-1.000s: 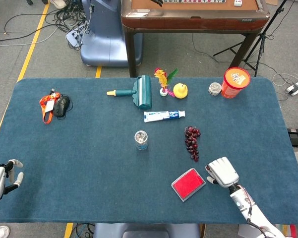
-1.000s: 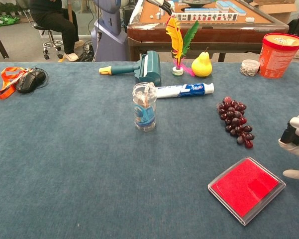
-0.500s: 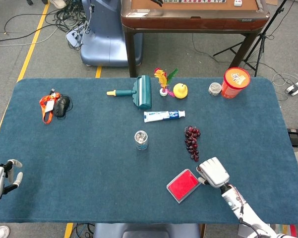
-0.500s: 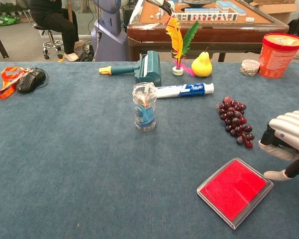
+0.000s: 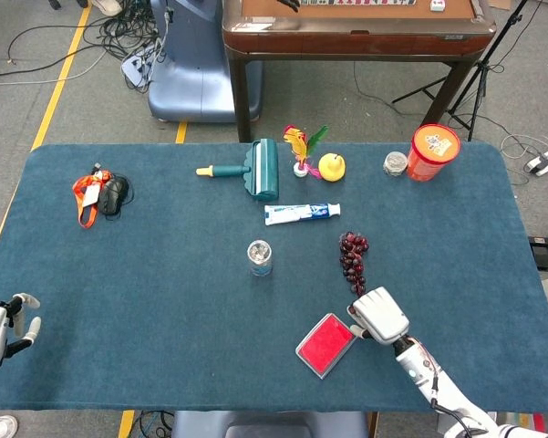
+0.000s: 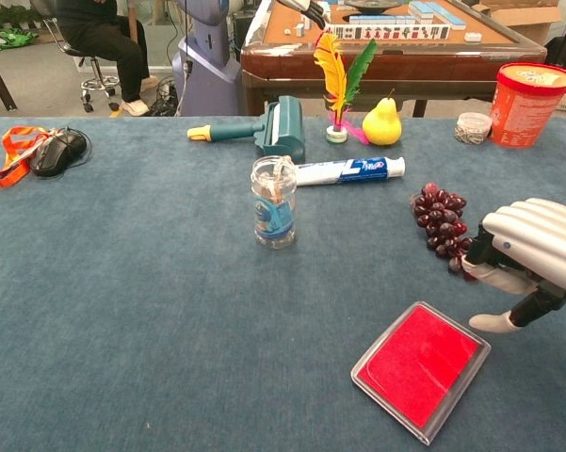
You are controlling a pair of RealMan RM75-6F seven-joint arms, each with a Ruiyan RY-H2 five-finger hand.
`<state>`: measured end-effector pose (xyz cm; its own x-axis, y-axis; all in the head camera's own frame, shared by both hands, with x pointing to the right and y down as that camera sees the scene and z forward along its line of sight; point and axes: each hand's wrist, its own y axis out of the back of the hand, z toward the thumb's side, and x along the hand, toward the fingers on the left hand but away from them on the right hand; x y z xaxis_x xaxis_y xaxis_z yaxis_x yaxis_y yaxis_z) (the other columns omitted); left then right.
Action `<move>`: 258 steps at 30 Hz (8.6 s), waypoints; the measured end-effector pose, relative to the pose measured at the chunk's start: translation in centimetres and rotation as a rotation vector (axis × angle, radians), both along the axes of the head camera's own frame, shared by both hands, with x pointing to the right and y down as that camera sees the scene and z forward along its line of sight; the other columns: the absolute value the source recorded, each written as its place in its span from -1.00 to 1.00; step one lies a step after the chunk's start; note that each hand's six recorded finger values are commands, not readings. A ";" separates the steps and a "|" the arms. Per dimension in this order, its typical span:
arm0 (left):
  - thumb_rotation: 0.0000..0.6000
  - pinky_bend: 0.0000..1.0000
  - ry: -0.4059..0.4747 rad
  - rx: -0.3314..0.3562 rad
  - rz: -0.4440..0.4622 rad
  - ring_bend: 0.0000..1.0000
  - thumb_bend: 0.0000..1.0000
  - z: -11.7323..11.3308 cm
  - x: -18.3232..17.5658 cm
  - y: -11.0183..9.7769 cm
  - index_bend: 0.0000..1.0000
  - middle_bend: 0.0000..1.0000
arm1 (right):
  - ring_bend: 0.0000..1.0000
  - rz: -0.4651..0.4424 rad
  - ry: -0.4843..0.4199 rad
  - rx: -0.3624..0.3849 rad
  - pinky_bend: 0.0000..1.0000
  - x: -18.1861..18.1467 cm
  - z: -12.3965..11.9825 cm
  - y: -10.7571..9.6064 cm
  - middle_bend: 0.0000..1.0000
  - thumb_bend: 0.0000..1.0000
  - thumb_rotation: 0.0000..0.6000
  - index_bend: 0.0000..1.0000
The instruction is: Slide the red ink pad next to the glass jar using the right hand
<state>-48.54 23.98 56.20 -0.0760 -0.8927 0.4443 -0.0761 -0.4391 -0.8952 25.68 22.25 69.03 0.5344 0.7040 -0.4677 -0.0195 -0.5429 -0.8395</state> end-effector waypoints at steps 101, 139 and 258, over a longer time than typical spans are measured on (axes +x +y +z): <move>1.00 0.58 -0.010 -0.005 -0.018 0.20 -0.21 -0.2 -0.5 0.0 -0.05 0.48 | 1.00 -0.119 -0.050 -0.060 1.00 -5.4 0.6 1.1 1.00 -1.00 1.00 1.00; 1.00 0.58 -0.009 -0.006 -0.024 0.20 -0.21 -0.2 -0.7 0.1 -0.05 0.48 | 1.00 -0.062 -0.046 -0.026 1.00 -6.8 2.7 -2.3 1.00 -1.00 1.00 1.00; 1.00 0.58 -0.013 0.026 -0.016 0.19 -0.21 -1.4 -0.5 -0.1 -0.08 0.47 | 0.12 0.110 0.007 0.126 0.52 0.3 -4.8 -6.2 0.05 -1.00 1.00 0.24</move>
